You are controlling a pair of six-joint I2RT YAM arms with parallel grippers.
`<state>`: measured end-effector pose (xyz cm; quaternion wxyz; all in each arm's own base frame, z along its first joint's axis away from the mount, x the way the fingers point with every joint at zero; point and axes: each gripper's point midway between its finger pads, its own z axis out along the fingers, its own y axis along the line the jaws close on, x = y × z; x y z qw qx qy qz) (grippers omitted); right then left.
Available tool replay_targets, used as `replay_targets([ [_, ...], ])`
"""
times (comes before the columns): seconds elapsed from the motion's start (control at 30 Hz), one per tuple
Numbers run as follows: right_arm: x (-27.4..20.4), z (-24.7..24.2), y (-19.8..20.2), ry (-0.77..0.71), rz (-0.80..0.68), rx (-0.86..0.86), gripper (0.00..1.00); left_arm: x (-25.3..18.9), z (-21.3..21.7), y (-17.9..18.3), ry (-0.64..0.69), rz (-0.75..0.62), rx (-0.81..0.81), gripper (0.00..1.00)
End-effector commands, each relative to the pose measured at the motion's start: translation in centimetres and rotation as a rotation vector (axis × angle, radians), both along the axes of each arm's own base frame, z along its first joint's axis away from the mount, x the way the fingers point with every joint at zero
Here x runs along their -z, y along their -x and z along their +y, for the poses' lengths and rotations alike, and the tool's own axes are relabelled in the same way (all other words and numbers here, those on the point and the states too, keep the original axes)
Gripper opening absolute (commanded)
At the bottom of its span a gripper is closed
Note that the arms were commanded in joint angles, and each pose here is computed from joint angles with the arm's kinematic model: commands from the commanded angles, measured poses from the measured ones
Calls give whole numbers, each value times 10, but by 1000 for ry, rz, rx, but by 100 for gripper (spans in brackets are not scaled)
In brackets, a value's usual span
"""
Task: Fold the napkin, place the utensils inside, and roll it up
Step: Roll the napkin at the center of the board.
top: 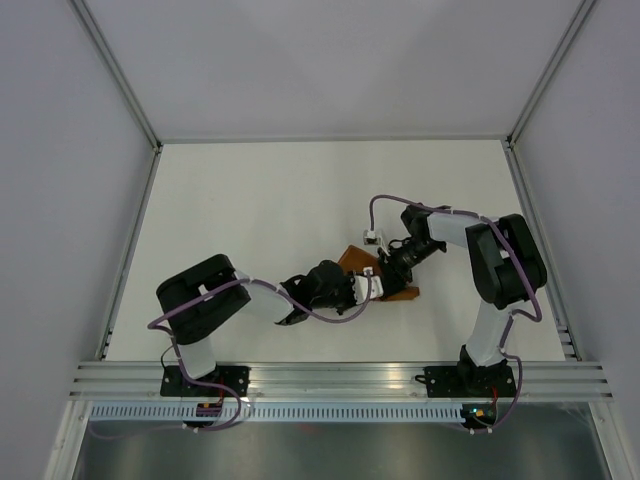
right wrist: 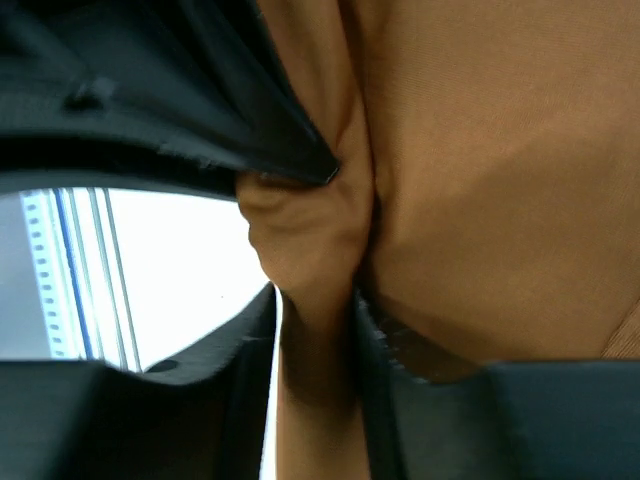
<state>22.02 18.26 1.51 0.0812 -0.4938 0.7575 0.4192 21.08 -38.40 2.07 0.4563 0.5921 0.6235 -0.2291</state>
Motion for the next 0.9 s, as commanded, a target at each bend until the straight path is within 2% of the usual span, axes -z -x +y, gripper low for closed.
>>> replay_targets([
  [0.0,19,-17,-24,97,-182,-16,45,47,27,43,-81,358,10,2],
  [0.03,11,-16,-26,86,-209,-13,50,47,29,42,-66,382,13,2],
  [0.13,-5,-17,-32,63,-272,18,58,48,32,42,-33,448,3,2],
  [0.33,-39,-20,-47,31,-431,80,62,51,31,44,-10,628,28,2],
  [0.37,-50,-22,-54,30,-495,94,62,53,31,43,-9,658,21,2],
  [0.57,-81,-21,-38,-43,-648,86,69,56,35,46,-20,886,56,2],
  [0.7,-80,-23,-27,-41,-695,78,72,67,42,50,-53,1041,41,2],
  [0.83,-61,-18,-13,21,-747,39,72,69,36,45,-62,1076,45,2],
  [0.87,-65,-14,-17,17,-805,49,72,70,38,46,-76,1094,35,2],
])
